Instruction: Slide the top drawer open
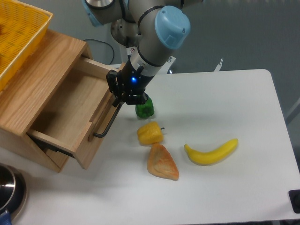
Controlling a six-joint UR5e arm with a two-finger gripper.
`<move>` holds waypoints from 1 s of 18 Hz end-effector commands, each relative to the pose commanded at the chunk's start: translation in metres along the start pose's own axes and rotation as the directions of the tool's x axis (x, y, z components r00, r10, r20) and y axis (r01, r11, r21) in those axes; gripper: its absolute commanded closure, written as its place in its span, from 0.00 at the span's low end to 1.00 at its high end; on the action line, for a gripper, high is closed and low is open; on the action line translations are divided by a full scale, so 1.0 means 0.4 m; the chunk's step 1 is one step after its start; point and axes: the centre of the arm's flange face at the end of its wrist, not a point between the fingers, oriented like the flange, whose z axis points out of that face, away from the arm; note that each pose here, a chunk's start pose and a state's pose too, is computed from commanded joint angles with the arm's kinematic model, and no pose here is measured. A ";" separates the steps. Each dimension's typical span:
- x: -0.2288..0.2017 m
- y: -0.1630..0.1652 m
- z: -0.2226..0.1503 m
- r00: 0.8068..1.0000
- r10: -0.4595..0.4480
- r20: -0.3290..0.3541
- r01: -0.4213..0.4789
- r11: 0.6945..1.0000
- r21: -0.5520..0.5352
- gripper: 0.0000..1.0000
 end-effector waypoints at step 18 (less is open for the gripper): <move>-0.175 0.141 -0.245 0.983 -0.006 0.184 -0.015 0.993 0.116 0.64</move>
